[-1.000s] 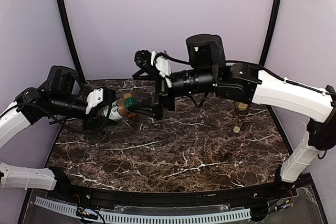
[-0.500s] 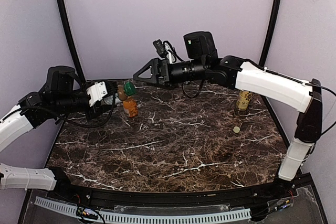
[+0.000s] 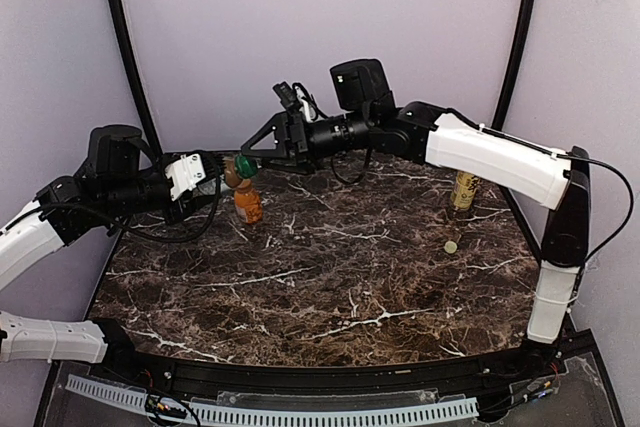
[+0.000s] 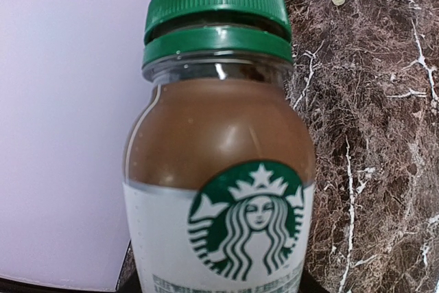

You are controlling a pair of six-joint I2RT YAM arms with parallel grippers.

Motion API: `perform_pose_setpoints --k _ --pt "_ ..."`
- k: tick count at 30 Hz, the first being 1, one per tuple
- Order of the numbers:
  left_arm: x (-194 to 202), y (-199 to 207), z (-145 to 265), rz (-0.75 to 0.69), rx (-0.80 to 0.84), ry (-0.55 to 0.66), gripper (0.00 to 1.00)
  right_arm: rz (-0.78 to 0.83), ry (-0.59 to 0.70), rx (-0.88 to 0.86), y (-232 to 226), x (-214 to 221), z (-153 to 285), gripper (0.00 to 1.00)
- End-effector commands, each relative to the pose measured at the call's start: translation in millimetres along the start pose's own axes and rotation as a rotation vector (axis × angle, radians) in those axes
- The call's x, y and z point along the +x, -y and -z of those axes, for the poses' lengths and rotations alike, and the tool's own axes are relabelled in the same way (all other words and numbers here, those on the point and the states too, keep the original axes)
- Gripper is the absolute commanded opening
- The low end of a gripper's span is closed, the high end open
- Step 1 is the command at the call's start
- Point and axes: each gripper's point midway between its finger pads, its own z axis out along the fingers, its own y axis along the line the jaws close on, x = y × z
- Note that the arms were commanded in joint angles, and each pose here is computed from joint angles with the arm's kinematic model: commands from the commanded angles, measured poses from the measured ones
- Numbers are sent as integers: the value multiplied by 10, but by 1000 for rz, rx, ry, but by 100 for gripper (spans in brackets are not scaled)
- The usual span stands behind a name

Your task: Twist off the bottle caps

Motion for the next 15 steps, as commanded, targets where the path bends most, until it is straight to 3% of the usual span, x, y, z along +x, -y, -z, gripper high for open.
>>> perform_pose_setpoints --k 1,8,15 --pt "17 -29 4 -12 -23 1 16 -4 -35 -35 -70 41 -65 77" --pt "30 -25 -8 -16 -26 0 16 2 -56 -53 -94 71 -143 64" --pt "38 -33 -6 -21 -33 -5 16 7 -78 -74 -110 94 -203 37"
